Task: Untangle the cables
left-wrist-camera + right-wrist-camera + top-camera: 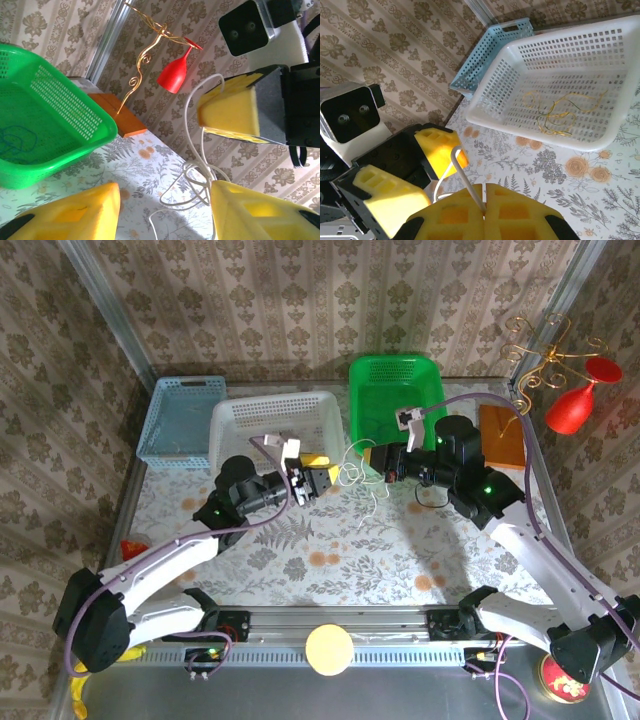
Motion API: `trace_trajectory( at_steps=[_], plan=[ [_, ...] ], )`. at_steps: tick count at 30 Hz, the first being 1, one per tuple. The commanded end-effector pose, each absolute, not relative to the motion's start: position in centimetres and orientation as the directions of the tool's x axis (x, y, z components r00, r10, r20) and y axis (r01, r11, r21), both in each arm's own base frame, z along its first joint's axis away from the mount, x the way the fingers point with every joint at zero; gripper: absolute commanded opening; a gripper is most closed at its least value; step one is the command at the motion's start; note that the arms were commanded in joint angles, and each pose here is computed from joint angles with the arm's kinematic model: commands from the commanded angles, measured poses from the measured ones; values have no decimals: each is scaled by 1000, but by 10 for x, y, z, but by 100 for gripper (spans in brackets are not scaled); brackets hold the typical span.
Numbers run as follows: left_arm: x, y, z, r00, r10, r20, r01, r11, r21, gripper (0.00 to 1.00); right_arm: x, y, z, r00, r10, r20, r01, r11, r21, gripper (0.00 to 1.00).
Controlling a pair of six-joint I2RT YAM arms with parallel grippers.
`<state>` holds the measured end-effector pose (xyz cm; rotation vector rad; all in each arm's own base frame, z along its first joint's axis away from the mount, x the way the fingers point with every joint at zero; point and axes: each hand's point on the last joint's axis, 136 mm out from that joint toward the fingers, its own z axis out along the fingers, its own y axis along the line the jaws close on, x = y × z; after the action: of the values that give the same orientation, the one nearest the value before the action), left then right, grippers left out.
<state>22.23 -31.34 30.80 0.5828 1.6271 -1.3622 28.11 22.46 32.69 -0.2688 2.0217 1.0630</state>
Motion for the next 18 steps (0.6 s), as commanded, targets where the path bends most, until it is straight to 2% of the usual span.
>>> trace_trajectory(
  at_steps=[1,9,18],
  plan=[
    [214,-318,317,-476,-207,-854,828,220,-515,51,286,223,322,-629,170,-758,-514,641,570,0],
    [207,-329,311,-497,-191,-846,829,184,-529,51,287,222,321,-629,174,-758,-511,642,572,0],
    [203,-336,302,-522,-180,-834,820,163,-549,39,286,221,321,-628,176,-758,-510,643,572,0]
  ],
)
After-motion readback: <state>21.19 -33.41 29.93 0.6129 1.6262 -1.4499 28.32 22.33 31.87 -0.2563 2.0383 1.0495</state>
